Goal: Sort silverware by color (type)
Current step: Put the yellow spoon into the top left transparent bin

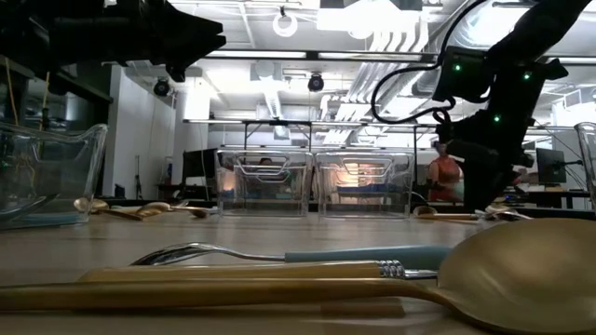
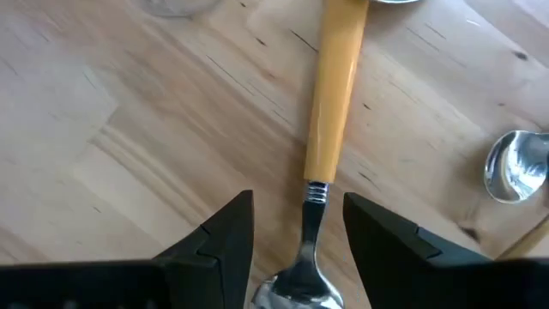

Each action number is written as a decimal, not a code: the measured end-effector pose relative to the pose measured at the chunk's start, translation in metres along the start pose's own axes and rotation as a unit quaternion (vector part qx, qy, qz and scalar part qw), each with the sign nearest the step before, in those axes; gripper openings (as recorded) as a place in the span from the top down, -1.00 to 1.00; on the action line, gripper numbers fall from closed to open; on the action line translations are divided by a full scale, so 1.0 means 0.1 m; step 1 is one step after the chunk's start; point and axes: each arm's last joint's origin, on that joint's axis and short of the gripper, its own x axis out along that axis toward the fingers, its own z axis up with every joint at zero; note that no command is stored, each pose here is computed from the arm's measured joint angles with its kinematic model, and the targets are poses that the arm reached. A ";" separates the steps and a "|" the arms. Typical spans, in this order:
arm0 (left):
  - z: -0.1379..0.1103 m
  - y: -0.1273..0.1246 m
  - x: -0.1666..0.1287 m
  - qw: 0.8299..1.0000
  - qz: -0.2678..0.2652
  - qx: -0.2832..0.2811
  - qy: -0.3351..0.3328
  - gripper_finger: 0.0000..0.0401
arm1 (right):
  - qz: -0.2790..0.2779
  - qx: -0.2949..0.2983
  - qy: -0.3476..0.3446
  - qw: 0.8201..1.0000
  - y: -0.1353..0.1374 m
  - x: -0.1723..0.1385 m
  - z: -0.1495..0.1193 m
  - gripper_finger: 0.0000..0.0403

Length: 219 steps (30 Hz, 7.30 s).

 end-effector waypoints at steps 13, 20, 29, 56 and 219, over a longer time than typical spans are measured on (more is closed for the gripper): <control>0.00 0.00 0.00 1.000 0.000 0.000 -0.001 0.36 | -0.020 0.030 0.020 0.999 -0.08 0.12 -0.07 0.18; 0.00 0.00 0.00 1.000 0.000 0.000 -0.001 0.36 | -0.015 0.039 0.023 0.999 -0.13 0.17 -0.05 0.18; 0.00 0.00 0.00 1.000 0.000 0.000 -0.001 0.36 | -0.019 0.037 0.031 0.999 -0.14 0.17 -0.06 0.26; 0.00 0.00 0.00 1.000 0.000 0.000 -0.001 0.36 | -0.008 0.025 0.036 0.999 -0.14 0.15 -0.06 0.95; 0.09 -0.18 0.66 0.997 0.034 0.052 0.044 0.79 | 0.260 -0.255 -0.454 0.813 1.28 -0.76 0.67 0.40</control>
